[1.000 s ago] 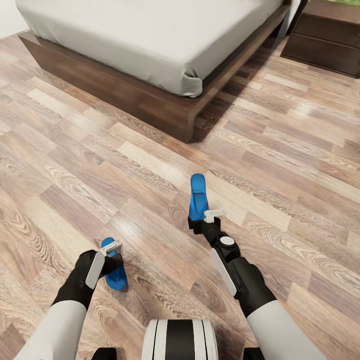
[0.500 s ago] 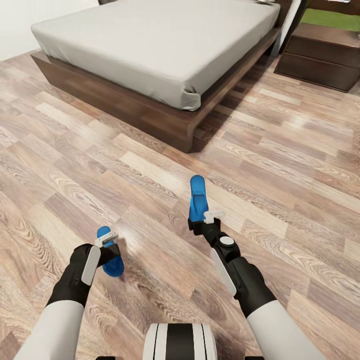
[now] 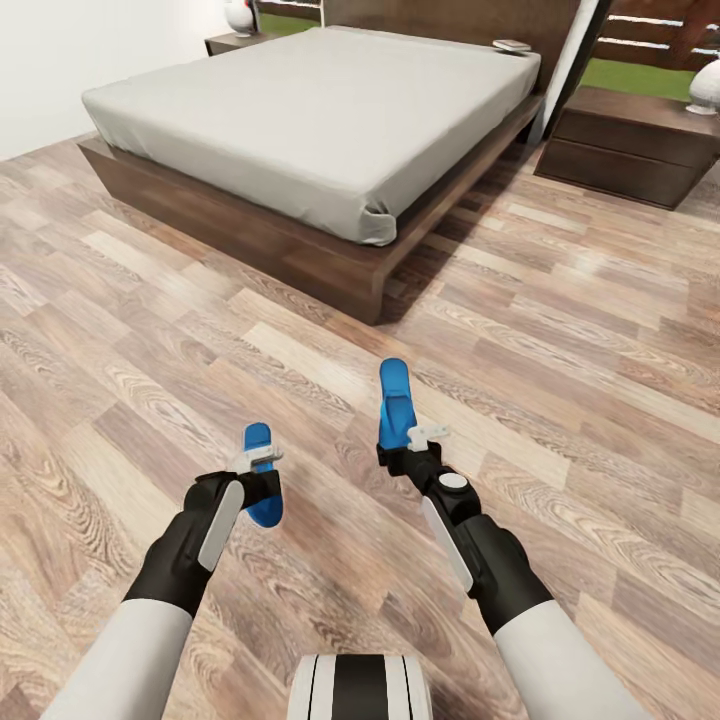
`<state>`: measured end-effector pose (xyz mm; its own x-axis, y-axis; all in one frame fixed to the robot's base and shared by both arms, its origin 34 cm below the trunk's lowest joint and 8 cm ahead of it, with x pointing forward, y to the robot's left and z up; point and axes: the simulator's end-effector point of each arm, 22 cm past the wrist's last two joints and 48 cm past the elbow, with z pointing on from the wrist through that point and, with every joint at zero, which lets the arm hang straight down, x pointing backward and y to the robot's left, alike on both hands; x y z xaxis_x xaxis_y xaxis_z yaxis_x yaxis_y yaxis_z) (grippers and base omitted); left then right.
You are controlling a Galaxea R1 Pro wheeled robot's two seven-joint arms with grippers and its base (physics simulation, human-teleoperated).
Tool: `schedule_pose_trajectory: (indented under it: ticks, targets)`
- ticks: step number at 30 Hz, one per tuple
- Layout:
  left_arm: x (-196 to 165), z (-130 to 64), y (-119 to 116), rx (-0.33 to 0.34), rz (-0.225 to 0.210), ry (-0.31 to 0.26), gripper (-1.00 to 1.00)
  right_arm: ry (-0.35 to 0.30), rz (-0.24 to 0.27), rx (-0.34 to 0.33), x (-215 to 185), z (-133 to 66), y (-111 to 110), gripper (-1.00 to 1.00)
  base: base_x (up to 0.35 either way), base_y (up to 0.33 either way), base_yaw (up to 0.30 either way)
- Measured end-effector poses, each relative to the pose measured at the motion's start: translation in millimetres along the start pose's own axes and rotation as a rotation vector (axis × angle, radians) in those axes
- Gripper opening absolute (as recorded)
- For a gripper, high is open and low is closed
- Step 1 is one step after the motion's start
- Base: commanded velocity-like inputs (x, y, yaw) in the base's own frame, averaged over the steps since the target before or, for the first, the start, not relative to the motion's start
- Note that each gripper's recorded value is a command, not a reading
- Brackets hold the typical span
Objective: In the bedroom, move the book from the bed onto either nightstand, and place the two sandals side by side next to the bed.
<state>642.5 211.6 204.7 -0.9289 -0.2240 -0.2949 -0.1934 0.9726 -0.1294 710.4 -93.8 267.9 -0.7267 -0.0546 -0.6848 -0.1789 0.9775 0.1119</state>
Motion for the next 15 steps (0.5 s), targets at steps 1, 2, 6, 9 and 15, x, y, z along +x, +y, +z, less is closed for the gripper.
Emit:
schedule_pose_trajectory:
  ticks: [1,2,6,9,15]
  targets:
    - [-0.9,-1.9,-5.4,0.008,0.000,-0.003,-1.00,-0.005,-0.001,0.001,-2.6,-1.3,-0.1,-1.00,0.000,0.000,-0.223]
    - [-1.9,-3.9,-9.7,0.014,0.001,-0.006,-1.00,-0.009,-0.003,0.002,-5.1,-2.7,-0.5,-1.00,0.000,0.000,-0.241]
    - [-7.5,-11.6,-17.3,0.024,0.005,-0.020,-1.00,-0.023,-0.005,0.006,-14.2,-7.9,-2.4,-1.00,0.000,0.000,-0.262]
    - [-12.6,-17.5,-19.1,0.028,0.005,-0.032,-1.00,-0.035,-0.007,0.009,-21.2,-11.9,-3.1,-1.00,0.000,0.000,-0.272]
    - [-22.8,-29.4,-22.2,0.034,0.007,-0.056,-1.00,-0.056,-0.013,0.010,-34.8,-20.1,-2.0,-1.00,0.000,0.000,-0.270]
